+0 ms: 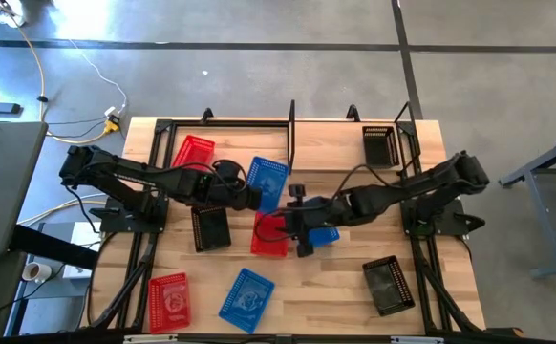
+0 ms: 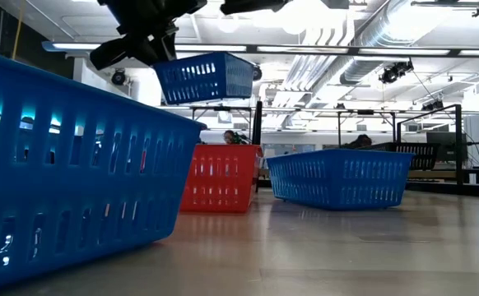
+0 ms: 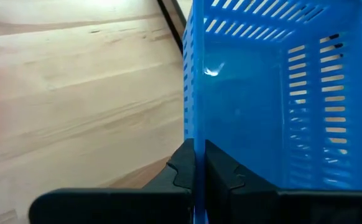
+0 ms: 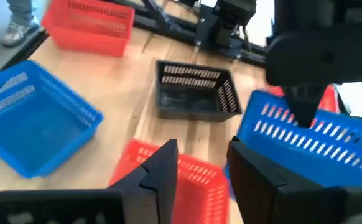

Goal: Stack baskets on shelf by color
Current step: Put the top blue basket on the shelf

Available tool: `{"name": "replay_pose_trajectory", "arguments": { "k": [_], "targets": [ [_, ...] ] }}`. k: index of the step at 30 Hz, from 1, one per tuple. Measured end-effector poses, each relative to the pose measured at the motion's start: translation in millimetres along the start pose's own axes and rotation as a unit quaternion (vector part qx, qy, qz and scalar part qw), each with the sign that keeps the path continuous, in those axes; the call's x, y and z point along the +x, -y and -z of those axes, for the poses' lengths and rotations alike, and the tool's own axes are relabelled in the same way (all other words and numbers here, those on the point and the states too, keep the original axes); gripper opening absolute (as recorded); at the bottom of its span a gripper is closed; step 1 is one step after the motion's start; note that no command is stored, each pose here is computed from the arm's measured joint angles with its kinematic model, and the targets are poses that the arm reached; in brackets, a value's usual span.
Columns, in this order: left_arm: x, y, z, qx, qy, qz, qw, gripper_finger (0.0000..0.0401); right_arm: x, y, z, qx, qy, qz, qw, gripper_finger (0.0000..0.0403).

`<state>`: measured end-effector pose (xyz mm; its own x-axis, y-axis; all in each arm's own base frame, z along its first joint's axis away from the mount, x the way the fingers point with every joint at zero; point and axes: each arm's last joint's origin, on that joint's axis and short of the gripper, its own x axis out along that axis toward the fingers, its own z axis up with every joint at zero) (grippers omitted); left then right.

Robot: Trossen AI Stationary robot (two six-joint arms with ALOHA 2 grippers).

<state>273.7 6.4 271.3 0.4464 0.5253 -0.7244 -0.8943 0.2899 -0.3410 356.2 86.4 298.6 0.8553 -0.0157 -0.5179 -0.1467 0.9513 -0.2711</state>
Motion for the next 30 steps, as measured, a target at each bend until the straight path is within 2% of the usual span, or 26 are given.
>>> {"name": "replay_pose_trajectory", "arguments": {
  "k": [5, 9, 15, 23, 30],
  "targets": [
    [0, 0, 0, -0.004, 0.000, 0.002, 1.000, 0.0000, 2, 8, 1, -0.001, 0.001, 0.009, 1.000, 0.0154],
    [0, 1, 0, -0.012, 0.001, 0.007, 1.000, 0.0000, 3, 10, 0, 0.003, 0.005, 0.010, 1.000, 0.0158],
    [-2, 0, 4, 0.035, -0.027, 0.008, 0.999, 0.0000, -2, 12, 2, -0.043, -0.013, 0.024, 0.999, 0.0158],
    [-6, 1, 6, 0.050, -0.059, 0.028, 0.997, 0.0000, -7, 10, 11, -0.106, -0.061, -0.009, 0.993, 0.0158],
    [-7, 2, 7, 0.066, -0.073, 0.036, 0.994, 0.0000, -7, 10, 12, -0.117, -0.061, -0.016, 0.991, 0.0158]
  ]
}}
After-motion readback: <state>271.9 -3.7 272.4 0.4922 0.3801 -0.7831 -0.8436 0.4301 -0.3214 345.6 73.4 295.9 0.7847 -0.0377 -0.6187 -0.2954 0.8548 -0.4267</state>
